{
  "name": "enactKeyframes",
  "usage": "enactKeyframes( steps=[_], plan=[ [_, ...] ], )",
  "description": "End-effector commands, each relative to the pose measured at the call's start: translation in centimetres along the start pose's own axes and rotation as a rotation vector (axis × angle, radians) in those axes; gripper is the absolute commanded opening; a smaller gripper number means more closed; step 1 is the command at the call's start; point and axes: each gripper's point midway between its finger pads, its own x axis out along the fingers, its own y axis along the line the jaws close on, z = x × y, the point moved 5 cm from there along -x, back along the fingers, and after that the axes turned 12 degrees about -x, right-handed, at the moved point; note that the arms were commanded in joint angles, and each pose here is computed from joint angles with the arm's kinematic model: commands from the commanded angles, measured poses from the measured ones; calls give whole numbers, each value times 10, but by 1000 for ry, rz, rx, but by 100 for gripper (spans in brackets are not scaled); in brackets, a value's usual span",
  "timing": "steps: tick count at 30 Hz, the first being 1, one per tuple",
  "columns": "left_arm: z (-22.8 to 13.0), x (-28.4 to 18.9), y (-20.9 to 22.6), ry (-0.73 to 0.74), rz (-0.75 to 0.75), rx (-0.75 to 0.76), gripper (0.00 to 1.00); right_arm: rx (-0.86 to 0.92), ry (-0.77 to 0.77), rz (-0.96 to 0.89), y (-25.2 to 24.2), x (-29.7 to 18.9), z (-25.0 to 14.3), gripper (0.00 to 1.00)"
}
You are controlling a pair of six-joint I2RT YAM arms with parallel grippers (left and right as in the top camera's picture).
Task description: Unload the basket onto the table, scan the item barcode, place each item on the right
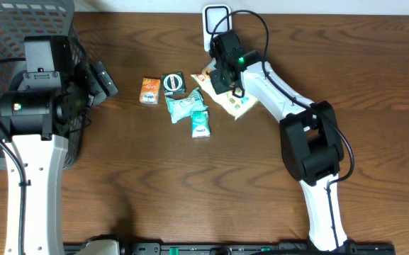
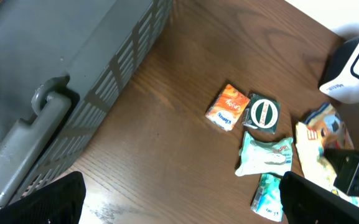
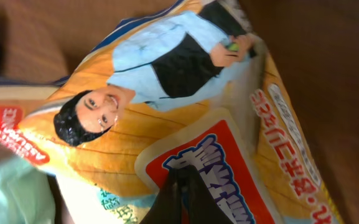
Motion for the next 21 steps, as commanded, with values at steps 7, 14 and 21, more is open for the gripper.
enactKeyframes(
  steps=[7,14,21],
  plan=[
    [1,-2,2,-8,5,-13,98,-11,13,3,7,-76,-4,1],
    [1,-2,2,-8,4,-14,98,-6,51,-17,1,-130,-19,1],
    [1,-2,2,-8,5,-13,98,-17,223,-58,-2,-95,-52,1]
  ],
)
